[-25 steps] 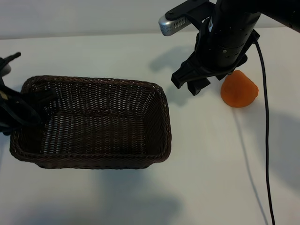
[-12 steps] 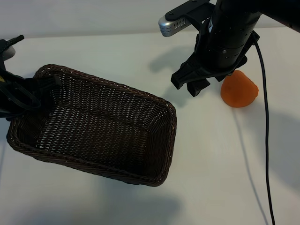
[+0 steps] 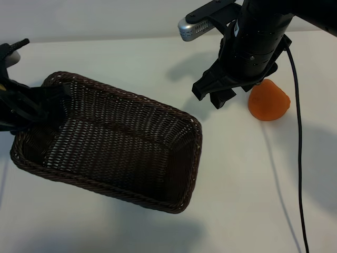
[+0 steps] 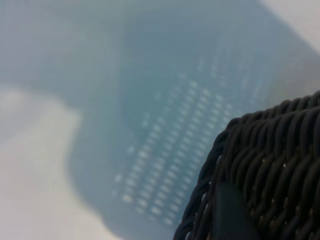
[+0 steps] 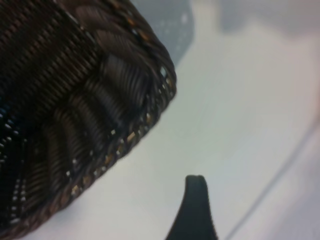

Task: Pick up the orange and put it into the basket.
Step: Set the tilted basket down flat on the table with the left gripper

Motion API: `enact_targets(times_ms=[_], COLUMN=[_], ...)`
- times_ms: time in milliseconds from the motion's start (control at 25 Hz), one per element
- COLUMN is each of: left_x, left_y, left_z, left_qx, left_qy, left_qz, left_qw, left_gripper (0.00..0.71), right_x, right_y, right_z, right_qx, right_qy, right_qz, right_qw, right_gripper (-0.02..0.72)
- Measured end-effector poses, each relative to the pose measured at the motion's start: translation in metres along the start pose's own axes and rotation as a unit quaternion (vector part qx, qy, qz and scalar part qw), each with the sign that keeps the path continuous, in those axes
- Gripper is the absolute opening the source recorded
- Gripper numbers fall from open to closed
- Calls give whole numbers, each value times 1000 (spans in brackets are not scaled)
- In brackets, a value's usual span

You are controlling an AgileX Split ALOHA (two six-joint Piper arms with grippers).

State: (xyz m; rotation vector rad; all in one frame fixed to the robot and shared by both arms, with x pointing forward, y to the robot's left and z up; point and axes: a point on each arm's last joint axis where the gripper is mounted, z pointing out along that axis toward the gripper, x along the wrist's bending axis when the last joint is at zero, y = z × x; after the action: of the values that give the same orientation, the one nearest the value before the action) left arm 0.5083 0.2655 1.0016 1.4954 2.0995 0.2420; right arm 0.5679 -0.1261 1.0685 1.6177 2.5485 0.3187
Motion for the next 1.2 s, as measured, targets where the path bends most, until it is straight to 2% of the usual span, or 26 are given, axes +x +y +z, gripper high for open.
enact_targets(times_ms=[120, 320, 520, 800, 1080, 1200], left_x=[7, 29, 41, 52, 52, 54], left_y=[5, 16, 24, 29, 36, 38], left_z=[-1, -7, -13, -16, -16, -8], left_qx=[-4, -8, -19, -37, -71, -70], left_qy=[-18, -50, -91, -89, -97, -101], left_qz=[-15, -34, -45, -50, -83, -94], left_qw=[1000, 998, 995, 994, 989, 988], left_gripper=[418, 418, 418, 417, 417, 417], right_x=[0, 0, 0, 0, 0, 0], right_y=[0, 0, 0, 0, 0, 0], right_z=[0, 0, 0, 0, 0, 0], right_qx=[0, 0, -1, -1, -1, 0], right_qy=[0, 0, 0, 0, 0, 1], right_qz=[0, 0, 0, 0, 0, 2], right_qw=[1000, 1000, 1000, 1000, 1000, 1000], right_gripper=[570, 570, 570, 570, 570, 570])
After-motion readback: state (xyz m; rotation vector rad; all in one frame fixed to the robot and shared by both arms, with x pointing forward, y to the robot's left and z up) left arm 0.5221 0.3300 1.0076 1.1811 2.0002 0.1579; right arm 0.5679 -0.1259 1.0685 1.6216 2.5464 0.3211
